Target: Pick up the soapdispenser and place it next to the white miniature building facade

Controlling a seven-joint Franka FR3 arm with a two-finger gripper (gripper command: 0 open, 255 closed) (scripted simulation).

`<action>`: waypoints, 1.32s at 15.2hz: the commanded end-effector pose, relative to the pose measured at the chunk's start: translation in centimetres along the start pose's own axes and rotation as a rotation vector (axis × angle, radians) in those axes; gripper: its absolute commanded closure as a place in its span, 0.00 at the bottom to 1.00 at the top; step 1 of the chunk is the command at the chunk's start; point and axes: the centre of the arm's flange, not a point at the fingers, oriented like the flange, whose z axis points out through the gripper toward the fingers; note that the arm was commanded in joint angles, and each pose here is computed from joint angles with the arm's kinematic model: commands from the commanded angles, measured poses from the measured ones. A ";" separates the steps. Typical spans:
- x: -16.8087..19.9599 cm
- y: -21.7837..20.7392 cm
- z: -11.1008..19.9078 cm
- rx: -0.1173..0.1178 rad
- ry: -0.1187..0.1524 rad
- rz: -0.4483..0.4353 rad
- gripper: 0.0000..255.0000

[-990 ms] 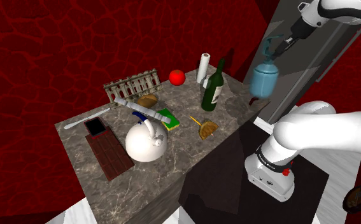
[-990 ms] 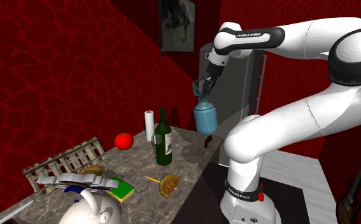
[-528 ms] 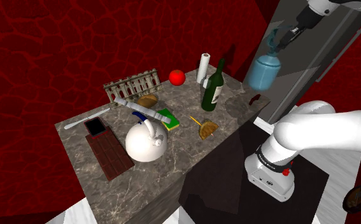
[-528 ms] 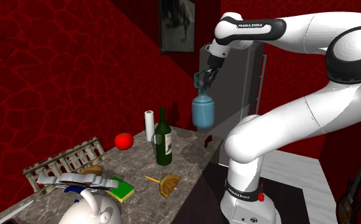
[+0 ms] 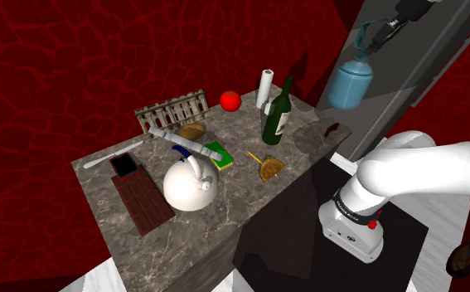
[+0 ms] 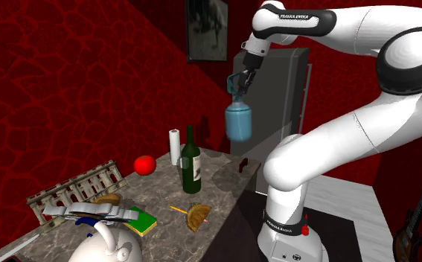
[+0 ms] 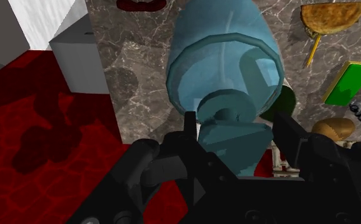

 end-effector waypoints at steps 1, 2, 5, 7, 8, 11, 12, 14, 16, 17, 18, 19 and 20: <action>0.3 0.1 -1.0 0.000 0.001 0.000 1.00; 0.5 0.1 -1.5 0.000 0.001 0.000 1.00; 0.9 0.1 -3.0 0.000 0.001 0.000 1.00; 1.3 0.1 -4.1 0.000 0.001 0.000 1.00; 1.4 0.1 -4.6 0.000 0.001 0.000 1.00; 1.9 0.1 -6.1 0.000 0.001 0.000 1.00; 2.0 0.1 -6.6 0.000 0.001 0.000 1.00; 2.3 0.1 -7.6 0.000 0.001 0.000 1.00; 2.7 0.1 -8.6 0.000 0.001 0.000 1.00; 2.8 0.1 -9.1 0.000 0.001 0.000 1.00; 3.0 0.1 -9.6 0.000 0.001 0.000 1.00; 3.1 0.1 -10.1 0.000 0.001 0.000 1.00; 3.3 0.1 -10.6 0.000 0.001 0.000 1.00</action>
